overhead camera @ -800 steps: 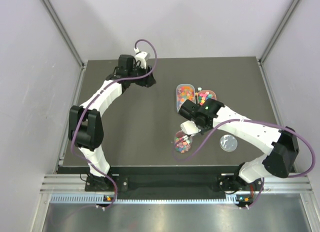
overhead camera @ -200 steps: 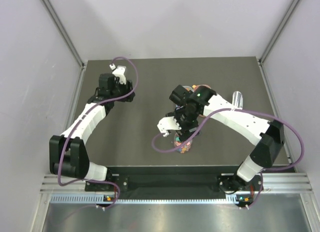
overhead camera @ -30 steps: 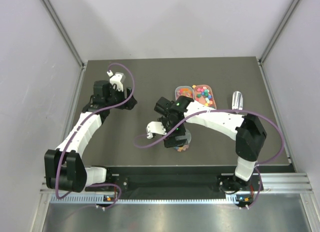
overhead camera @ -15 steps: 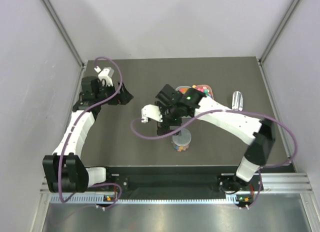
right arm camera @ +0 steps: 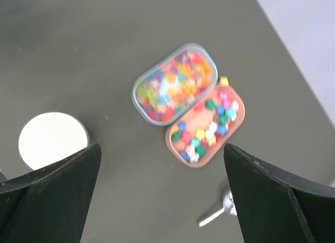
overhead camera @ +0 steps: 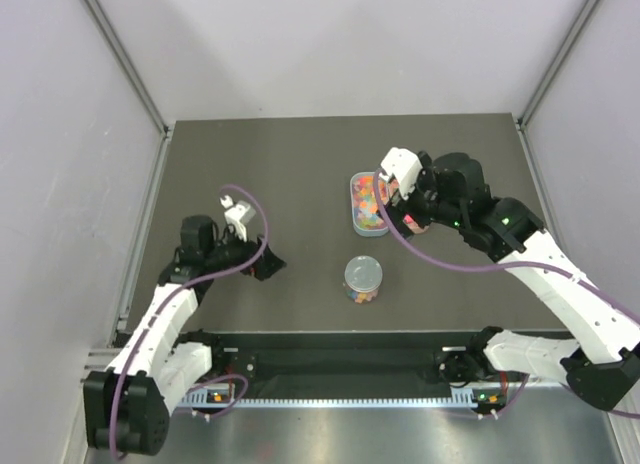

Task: Pack the candies
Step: Move the packing bottle to the center of the board.

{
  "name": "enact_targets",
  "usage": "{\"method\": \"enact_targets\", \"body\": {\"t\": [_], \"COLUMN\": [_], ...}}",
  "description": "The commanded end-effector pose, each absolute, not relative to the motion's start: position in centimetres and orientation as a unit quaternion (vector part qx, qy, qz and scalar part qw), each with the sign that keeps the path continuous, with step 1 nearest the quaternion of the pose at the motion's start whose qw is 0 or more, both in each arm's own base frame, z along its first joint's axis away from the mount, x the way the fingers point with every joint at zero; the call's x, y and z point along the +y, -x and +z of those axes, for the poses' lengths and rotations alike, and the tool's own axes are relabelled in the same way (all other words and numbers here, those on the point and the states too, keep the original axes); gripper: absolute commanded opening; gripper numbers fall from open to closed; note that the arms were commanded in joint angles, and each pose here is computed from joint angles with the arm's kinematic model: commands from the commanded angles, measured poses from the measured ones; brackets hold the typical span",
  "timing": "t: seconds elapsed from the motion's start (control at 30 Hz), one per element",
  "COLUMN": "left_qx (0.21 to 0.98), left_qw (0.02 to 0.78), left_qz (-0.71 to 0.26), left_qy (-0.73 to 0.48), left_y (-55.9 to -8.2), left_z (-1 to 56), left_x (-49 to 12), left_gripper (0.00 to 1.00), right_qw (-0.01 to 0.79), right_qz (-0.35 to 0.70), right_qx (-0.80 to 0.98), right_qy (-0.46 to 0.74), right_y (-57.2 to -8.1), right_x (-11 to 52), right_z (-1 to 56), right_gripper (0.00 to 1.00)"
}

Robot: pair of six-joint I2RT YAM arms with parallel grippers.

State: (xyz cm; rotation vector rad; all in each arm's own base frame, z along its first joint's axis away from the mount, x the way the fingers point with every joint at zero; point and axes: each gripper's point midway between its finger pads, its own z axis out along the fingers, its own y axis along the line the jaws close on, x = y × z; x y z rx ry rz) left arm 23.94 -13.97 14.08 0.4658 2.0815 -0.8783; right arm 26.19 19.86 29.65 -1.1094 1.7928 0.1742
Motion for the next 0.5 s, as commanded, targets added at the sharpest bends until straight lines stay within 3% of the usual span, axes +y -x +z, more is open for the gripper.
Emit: {"method": "enact_targets", "body": {"t": [0.0,0.3,0.43,0.47], "left_qx": [0.764,0.727,0.786,0.808], "left_qw": [0.476,0.465,0.46,0.48], "left_qz": [-0.342,-0.349,-0.329,-0.275], "left_qy": [-0.269,-0.365,-0.251,-0.203], "left_y": [-24.0,-20.4,-22.4,-24.4], "left_z": [14.9,14.8,13.6,12.7], "left_x": [-15.7,-23.6,-23.1,-21.4], "left_gripper": [0.95,0.98,0.98,0.98], "right_qw": [0.483,0.496,0.497,0.495], "right_qz": [0.07,0.048,0.046,0.043], "right_qx": [0.759,0.763,0.761,0.763], "right_qy": [0.431,0.411,0.414,0.413], "right_y": [-26.1,-26.3,-25.9,-25.9], "right_x": [18.2,16.0,15.6,15.4], "right_z": [28.8,27.1,26.7,26.6], "right_gripper": [1.0,1.0,1.0,1.0]}}
